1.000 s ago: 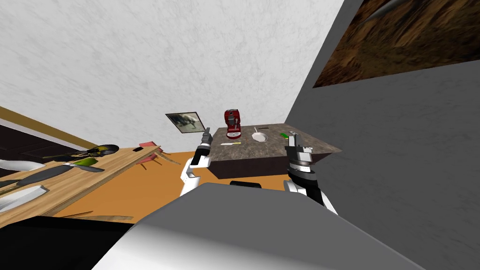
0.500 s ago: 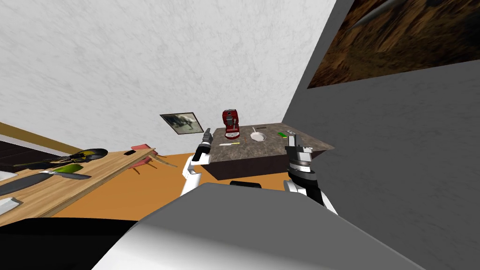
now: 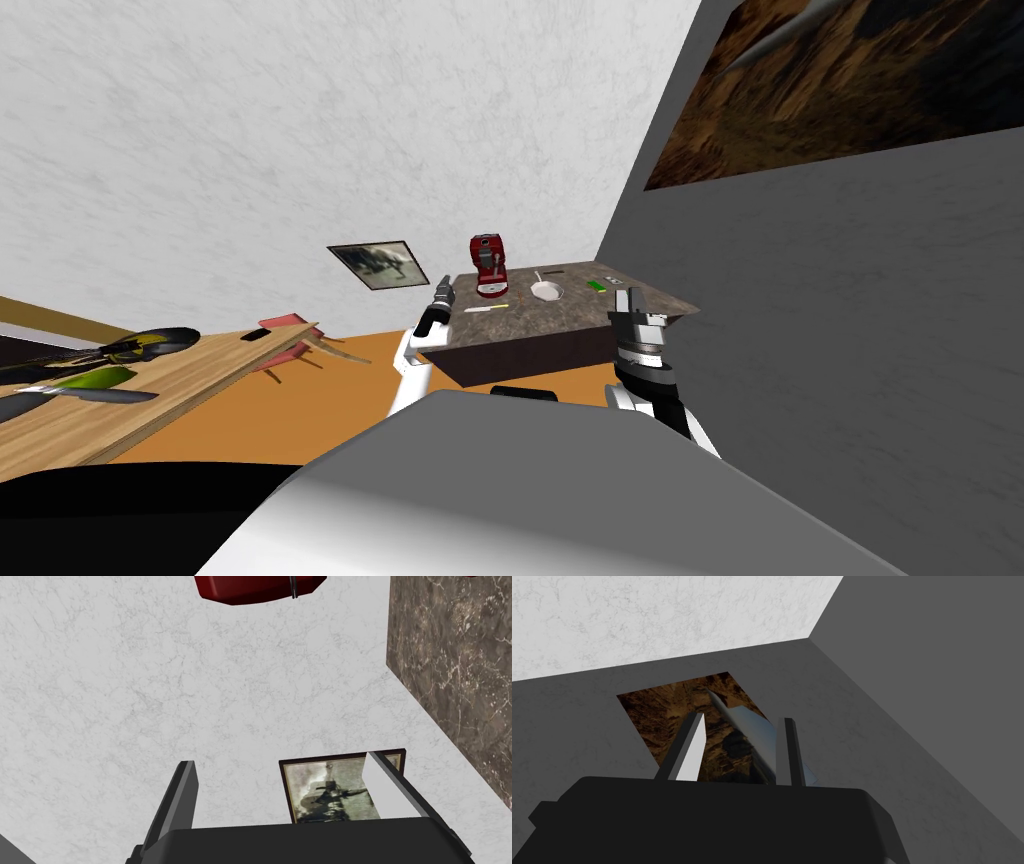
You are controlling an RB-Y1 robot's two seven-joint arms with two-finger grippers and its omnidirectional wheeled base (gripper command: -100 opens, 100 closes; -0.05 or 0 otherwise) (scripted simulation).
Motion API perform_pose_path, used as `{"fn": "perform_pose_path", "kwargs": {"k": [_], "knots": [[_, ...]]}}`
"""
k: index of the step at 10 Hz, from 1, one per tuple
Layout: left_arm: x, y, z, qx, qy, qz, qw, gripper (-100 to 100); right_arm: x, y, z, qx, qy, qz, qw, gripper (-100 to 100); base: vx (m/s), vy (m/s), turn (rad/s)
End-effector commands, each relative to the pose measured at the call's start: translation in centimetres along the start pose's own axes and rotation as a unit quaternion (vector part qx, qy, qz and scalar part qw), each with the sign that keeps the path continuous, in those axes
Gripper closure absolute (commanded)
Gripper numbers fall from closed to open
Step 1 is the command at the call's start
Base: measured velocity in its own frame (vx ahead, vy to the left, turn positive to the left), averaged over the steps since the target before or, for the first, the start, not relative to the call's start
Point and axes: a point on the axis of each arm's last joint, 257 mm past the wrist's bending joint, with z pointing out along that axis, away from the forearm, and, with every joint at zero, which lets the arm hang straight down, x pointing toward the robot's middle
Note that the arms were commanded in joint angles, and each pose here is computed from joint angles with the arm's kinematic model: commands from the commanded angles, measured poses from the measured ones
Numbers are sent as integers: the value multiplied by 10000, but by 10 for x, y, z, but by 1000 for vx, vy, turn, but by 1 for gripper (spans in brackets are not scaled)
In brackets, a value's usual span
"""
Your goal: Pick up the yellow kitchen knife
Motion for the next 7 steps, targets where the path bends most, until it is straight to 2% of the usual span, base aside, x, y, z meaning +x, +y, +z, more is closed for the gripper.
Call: {"fn": "perform_pose_path", "kwargs": {"k": [1,2,5,7], "knots": [[-2,12,4,-242,-42,-23,9997,-100,0,0,0,0,0,0,10000,0,-3,12,-61],[-2,15,3,-293,-46,-23,9996,-100,0,0,0,0,0,0,10000,0,-1,6,13],[-7,37,16,-748,-170,-120,9970,-100,0,0,0,0,0,0,10000,0,-3,10,-110],[-7,46,14,-931,-185,-122,9954,-100,0,0,0,0,0,0,10000,0,-3,9,-26]]}}
